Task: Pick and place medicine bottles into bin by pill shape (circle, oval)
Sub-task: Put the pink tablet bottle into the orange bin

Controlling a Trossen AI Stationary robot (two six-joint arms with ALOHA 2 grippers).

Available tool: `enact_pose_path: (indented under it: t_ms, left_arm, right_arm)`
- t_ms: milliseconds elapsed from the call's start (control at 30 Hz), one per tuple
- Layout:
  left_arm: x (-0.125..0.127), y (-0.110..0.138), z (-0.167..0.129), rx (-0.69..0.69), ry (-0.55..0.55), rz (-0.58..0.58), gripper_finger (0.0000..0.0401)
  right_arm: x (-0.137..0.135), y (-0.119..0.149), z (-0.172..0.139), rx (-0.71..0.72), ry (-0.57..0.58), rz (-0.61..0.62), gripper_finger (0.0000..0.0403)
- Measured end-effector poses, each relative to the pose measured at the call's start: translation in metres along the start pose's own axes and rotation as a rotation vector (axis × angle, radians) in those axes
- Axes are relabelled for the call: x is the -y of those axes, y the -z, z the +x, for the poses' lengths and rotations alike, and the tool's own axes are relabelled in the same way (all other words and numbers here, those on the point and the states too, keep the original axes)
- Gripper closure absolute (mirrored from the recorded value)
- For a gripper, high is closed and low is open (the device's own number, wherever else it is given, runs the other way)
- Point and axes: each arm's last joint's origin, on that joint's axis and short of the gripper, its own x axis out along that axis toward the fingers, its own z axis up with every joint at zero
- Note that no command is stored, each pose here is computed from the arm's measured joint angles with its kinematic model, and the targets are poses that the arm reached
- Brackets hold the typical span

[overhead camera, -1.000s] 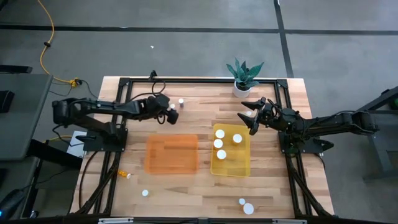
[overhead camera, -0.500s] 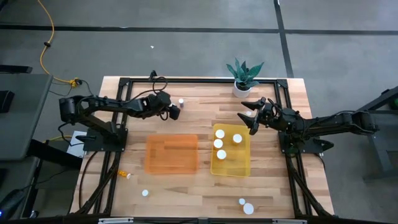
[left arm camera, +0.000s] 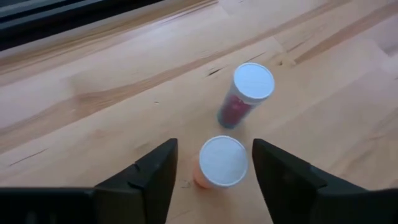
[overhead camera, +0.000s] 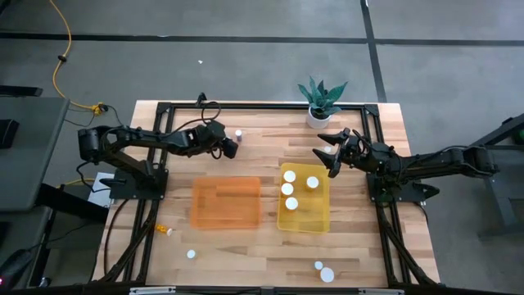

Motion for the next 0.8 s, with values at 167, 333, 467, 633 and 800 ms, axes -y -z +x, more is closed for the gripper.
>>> enact_pose_path:
  t_ms: [167,333,467,633,800]
  left_arm:
    - [0.0016,0.0008,-0.0006,-0.001,0.006,0.005,0.0227]
    - [0.0045,0.0019,-0.0017,0.002,0.017,0.012,0.0227]
    - [0.0044,0.002,-0.0017,0.002,0.017,0.012,0.0225]
    - [0.0044,0.002,-0.0017,0.001,0.017,0.012,0.0225]
    - [0.0042,0.0024,-0.0016,-0.002,0.014,0.02,0.0227]
  right_arm:
    - [0.0,0.0,0.0,0.0,0.0,0.0,0.0102]
    - [0.0,0.0,0.0,0.0,0.0,0.0,0.0102]
    - [0.0,0.0,0.0,0.0,0.0,0.0,0.0102]
    - [0.0,0.0,0.0,0.0,0.0,0.0,0.0102]
    - [0.0,0.0,0.0,0.0,0.0,0.0,0.0102]
